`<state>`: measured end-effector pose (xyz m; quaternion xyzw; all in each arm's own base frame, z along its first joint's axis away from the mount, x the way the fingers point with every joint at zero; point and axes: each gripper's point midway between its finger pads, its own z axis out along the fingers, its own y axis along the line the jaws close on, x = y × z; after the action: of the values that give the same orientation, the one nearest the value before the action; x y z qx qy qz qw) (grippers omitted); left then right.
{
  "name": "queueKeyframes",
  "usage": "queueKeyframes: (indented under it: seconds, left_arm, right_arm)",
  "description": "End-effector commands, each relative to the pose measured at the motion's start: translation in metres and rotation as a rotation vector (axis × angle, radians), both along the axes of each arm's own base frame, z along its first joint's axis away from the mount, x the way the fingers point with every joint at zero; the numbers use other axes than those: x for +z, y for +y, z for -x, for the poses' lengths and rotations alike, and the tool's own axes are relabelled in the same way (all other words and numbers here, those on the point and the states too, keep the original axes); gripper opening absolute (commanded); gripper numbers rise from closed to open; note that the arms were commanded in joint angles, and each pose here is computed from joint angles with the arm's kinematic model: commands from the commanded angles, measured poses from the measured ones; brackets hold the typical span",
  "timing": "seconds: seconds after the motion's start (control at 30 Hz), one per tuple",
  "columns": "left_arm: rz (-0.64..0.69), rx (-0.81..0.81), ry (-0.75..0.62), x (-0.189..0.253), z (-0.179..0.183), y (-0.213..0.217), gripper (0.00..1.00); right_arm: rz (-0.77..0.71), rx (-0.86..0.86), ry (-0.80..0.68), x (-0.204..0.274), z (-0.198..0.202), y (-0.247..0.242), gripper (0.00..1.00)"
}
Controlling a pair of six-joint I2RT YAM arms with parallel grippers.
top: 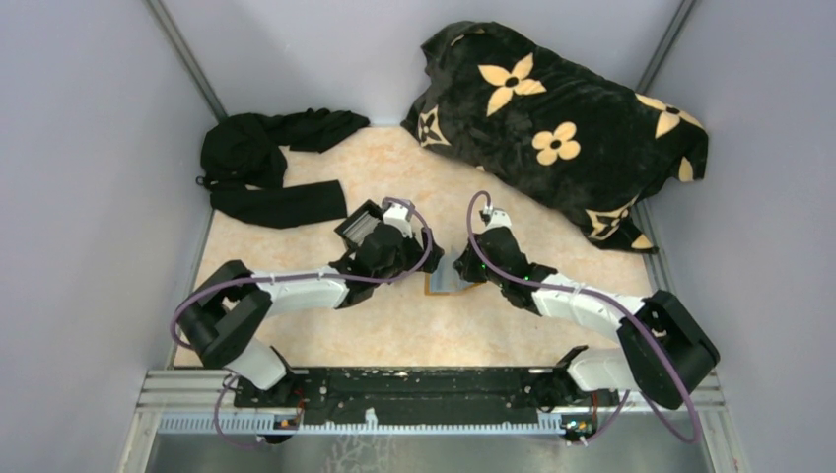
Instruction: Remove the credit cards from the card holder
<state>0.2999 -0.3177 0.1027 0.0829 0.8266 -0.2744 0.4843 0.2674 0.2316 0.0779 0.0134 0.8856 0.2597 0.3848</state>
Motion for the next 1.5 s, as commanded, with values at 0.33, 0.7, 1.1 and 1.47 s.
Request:
queueKeyframes:
  seconds: [0.33, 0.7, 1.1, 1.47]
  left_arm:
    - [-0.015, -0.084, 0.065, -0.028, 0.01, -0.039, 0.87]
    - [-0.096, -0.129, 0.096, -0.051, 0.018, -0.056, 0.88]
    - [-0.185, -0.039, 0.073, -0.056, 0.01, -0.031, 0.88]
    - [-0.086, -0.011, 0.082, -0.027, 0.001, -0.026, 0.87]
  right_arm:
    - [-0.145, -0.016, -0.067, 0.028, -0.001, 0.005, 0.0]
    - [-0.152, -0.018, -0.08, 0.029, 0.005, -0.001, 0.01]
    - [-0.138, -0.036, -0.106, 0.036, 0.005, -0.008, 0.0]
    - [-0.144, -0.052, -0.108, 0.031, 0.009, -0.015, 0.0]
